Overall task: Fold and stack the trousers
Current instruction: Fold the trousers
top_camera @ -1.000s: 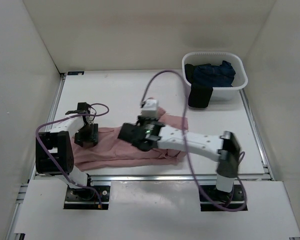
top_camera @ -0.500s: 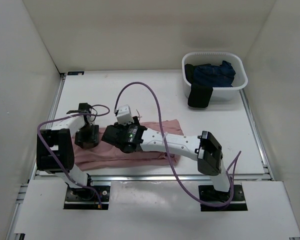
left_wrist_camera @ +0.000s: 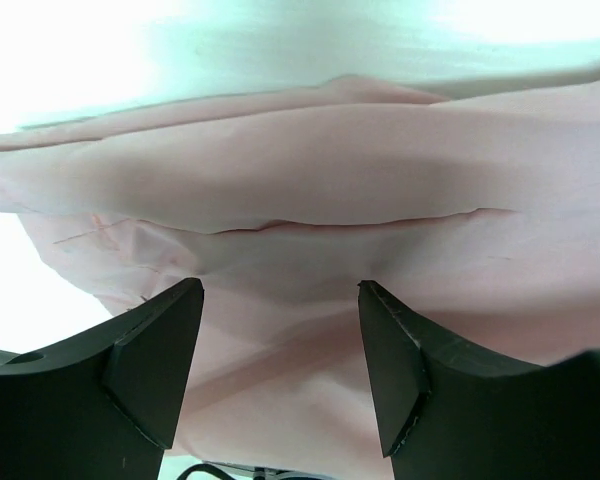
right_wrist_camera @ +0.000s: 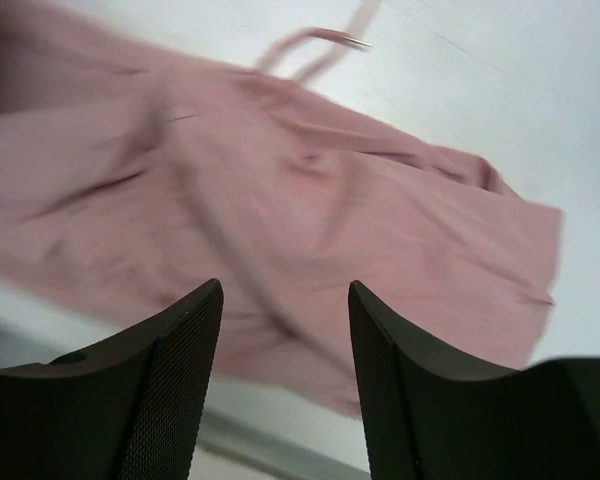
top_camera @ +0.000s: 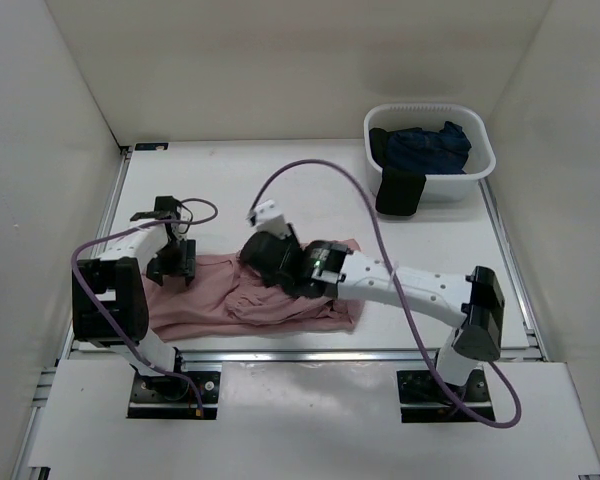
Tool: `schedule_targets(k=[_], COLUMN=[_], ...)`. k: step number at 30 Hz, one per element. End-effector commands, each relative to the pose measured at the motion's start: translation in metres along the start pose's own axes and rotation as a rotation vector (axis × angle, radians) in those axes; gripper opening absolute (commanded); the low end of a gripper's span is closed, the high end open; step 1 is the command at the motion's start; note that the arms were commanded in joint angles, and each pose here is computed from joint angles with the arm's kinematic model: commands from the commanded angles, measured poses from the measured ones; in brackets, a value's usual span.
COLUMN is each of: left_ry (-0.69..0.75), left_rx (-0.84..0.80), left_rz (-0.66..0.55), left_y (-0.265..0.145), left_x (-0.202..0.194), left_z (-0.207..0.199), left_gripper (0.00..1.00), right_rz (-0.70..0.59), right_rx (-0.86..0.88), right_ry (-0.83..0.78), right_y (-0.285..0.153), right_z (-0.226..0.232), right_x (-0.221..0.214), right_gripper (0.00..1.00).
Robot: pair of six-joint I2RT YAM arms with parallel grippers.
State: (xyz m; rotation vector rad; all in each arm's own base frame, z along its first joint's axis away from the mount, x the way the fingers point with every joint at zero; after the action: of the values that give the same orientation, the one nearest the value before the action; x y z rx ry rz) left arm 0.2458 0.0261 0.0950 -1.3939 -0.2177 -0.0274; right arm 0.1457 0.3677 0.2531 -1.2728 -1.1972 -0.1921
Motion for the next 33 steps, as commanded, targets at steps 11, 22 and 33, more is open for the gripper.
schedule_targets(k=[11,22,33], left_ry=[-0.01,-0.01,-0.015], left_rx=[0.0,0.001,0.004], left_rz=[-0.074,-0.073,-0.053], left_y=[-0.028,-0.026,-0.021], left_x=[0.014,0.011,0.01], left_z=[0.004,0.004,0.005], left_gripper=[0.76,0.76,0.77], right_rz=[0.095,0.236,0.154], right_rx=[0.083,0.037,-0.01], right_ry=[-0.118,-0.243,-0.142], right_y=[0.067,0.113,0.094], right_z=[-0.01,0.01,-0.003], right_x=[-0.012,-0.026,0.003], right_gripper=[0.84,0.79,0.0])
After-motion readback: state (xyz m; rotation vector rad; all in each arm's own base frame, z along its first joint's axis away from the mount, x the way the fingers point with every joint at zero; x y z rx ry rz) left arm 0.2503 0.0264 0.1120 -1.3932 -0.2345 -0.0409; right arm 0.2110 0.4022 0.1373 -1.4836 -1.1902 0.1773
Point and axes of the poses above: each gripper's point midway between its finger pads, its own y axis out along the fingers, its own z axis along the line the jaws close on, x = y × z, the point moved 6 cm from there along -y, back along the fingers, and after that the axes turned 5 degrees about -y, right-handed, at the moved point
